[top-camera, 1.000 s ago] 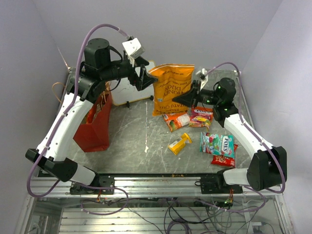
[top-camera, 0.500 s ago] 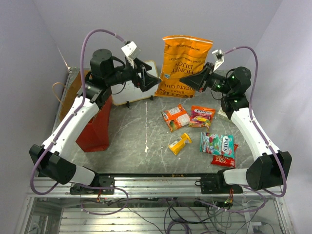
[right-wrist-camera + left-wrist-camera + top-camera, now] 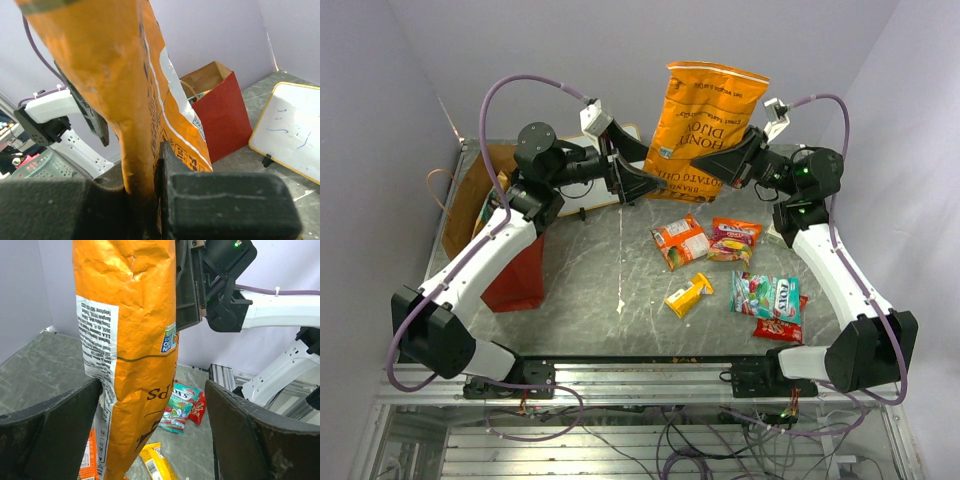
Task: Place the snacks into the paper bag
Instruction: Adjust the snack, then place the snack in the paper bag.
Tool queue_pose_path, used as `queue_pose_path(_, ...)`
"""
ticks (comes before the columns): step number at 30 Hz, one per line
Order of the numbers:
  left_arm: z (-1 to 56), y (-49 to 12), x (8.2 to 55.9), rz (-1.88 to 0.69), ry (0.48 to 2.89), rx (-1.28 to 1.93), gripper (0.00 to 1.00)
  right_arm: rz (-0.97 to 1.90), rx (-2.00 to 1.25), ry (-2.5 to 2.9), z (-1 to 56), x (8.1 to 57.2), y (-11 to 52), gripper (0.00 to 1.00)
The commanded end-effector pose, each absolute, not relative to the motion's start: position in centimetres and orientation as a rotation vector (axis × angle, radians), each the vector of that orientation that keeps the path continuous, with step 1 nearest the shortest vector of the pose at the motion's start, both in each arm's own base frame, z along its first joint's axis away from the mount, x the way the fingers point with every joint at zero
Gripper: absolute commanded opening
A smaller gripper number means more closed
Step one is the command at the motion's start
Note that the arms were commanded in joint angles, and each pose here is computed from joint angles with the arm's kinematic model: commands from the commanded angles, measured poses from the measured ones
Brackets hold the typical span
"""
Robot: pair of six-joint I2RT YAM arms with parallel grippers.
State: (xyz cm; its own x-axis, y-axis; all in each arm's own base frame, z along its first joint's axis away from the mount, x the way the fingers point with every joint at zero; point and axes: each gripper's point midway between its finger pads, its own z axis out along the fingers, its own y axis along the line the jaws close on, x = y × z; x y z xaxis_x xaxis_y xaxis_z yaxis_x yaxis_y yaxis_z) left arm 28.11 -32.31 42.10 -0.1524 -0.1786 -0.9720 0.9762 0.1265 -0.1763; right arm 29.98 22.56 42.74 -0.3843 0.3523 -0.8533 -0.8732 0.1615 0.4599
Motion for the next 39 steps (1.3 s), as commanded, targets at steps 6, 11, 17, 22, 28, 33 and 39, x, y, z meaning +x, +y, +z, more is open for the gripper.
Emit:
queue_pose_path(6,41.9,-33.7,27.0,-1.359,1.165,0.962,0.80,1.507,-0.579,1.273,44.3,28.1,22.4,0.00)
queue_pose_path(11,41.4,-34.2,27.0,-1.400,1.165,0.968,0.59,1.506,-0.572,1.265,43.5,28.2,22.4,0.00)
queue_pose_path(17,41.3,-33.8,26.8,-1.352,1.168,0.987,0.22,1.451,-0.584,1.285,41.9,29.0,22.3,0.00)
queue_pose_path(22,41.5,-32.6,27.2,-1.212,1.209,0.974,0.07,1.369,-0.611,1.319,40.5,29.9,21.9,0.18)
queue_pose_path(28,42.0,-30.3,28.5,-0.976,1.325,0.944,0.07,1.266,-0.725,1.369,38.7,30.1,21.8,0.55)
queue_pose_path(33,42.0,-27.1,28.3,-0.759,1.450,0.983,0.07,1.112,-0.873,1.394,36.5,29.8,21.1,0.69)
queue_pose_path(39,43.4,-22.3,26.7,-0.518,1.535,0.990,0.07,1.011,-1.086,1.449,31.5,27.2,20.0,0.72)
